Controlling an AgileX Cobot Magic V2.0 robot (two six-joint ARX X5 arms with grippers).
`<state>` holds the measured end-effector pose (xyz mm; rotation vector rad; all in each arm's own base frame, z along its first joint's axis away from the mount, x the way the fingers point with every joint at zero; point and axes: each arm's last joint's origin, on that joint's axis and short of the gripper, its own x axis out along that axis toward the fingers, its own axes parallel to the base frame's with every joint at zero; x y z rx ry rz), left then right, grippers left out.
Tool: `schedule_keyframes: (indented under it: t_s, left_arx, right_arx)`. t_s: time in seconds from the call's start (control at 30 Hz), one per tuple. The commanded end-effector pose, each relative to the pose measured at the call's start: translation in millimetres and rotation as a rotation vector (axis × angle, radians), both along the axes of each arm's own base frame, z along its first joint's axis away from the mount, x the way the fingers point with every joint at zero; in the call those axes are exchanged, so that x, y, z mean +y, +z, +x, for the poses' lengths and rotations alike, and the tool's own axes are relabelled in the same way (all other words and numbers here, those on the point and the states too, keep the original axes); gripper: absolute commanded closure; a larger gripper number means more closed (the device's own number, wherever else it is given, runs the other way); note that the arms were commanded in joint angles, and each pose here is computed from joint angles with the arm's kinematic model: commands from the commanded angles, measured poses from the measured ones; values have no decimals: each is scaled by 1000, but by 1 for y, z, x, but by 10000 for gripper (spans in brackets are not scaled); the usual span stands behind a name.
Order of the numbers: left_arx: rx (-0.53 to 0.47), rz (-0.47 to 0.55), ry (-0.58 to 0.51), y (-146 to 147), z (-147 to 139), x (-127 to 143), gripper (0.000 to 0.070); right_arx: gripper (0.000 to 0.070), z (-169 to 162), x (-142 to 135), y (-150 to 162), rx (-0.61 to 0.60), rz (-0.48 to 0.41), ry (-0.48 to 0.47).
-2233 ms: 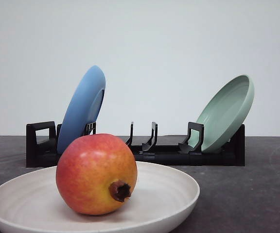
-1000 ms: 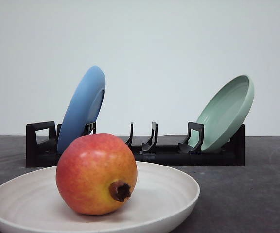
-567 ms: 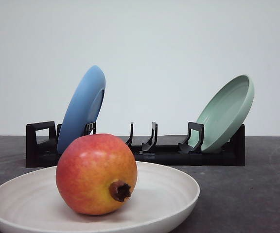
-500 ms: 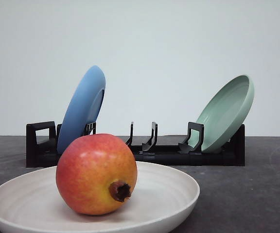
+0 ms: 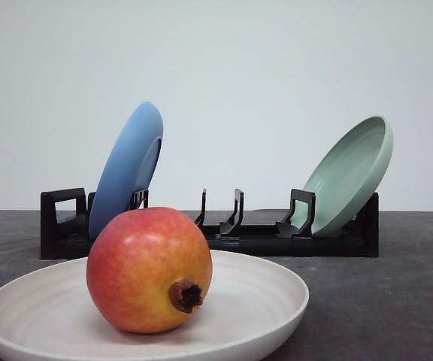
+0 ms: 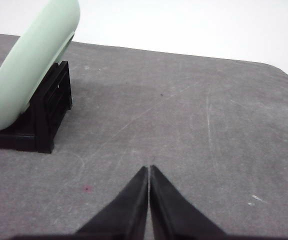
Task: Place pomegranate in white plate
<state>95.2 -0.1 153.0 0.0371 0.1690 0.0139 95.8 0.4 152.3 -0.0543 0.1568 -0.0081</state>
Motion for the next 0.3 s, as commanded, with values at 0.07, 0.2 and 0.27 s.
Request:
schedule_keyframes:
  t_s: [0.07,0.2,0.27]
  left_arx:
    - [9,9,-4,-4,0,0,700]
    - [9,9,-4,-4,0,0,700]
    - [9,9,-4,-4,0,0,700]
  right_arx:
    - [700,0,0,0,-7,10,-7]
    - [700,0,0,0,-7,10,-7]
    - [700,0,0,0,-7,10,-7]
